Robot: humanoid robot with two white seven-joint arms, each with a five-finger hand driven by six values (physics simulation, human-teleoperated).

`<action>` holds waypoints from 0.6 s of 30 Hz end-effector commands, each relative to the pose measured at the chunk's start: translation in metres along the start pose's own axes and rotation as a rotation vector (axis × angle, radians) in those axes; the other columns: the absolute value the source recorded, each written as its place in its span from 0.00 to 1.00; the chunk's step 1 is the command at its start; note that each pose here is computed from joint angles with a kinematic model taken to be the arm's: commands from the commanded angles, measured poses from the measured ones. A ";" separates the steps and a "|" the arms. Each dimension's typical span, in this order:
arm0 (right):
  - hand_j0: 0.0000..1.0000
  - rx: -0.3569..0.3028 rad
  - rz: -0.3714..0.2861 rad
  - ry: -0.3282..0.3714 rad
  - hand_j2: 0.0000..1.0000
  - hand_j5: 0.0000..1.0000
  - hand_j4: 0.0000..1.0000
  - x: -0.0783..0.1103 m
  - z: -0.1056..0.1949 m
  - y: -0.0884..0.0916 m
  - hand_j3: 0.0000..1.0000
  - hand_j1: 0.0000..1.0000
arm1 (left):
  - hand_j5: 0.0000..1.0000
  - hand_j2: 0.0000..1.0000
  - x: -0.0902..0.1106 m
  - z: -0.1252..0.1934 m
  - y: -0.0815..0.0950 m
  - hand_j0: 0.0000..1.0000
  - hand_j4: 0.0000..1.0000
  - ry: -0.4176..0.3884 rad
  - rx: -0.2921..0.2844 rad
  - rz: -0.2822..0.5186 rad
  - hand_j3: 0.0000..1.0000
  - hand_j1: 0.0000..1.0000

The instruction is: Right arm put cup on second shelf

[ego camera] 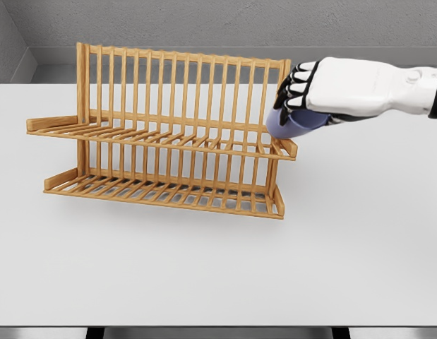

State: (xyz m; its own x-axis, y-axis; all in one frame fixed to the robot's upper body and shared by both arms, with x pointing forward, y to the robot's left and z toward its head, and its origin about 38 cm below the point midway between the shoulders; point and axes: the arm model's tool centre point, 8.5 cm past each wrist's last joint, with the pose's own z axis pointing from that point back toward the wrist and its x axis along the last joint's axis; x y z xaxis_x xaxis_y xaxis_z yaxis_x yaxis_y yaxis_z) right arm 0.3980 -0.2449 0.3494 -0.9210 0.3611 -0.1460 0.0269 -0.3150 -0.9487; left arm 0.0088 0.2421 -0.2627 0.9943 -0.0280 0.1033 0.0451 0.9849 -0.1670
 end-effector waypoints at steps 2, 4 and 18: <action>0.57 0.007 -0.017 -0.026 0.57 0.57 0.57 0.004 -0.009 0.006 0.57 0.57 | 1.00 1.00 0.000 0.000 0.000 1.00 1.00 0.001 0.000 0.001 1.00 1.00; 0.57 0.009 -0.019 -0.030 0.57 0.57 0.57 0.005 -0.010 0.007 0.57 0.57 | 1.00 1.00 0.000 0.000 0.000 1.00 1.00 0.001 0.000 0.001 1.00 1.00; 0.59 0.024 -0.027 -0.081 0.59 0.59 0.59 0.013 -0.028 0.012 0.59 0.59 | 1.00 1.00 0.000 0.000 0.000 1.00 1.00 -0.001 0.000 0.000 1.00 1.00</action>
State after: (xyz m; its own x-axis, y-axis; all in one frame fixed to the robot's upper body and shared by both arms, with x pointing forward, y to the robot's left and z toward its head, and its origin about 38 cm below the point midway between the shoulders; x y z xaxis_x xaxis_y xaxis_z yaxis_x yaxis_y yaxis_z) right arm 0.3974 -0.2207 0.3303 -0.9470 0.3029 -0.1067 0.0021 -0.3266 -0.9452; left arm 0.0088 0.2421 -0.2627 0.9943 -0.0281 0.1033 0.0451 0.9849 -0.1670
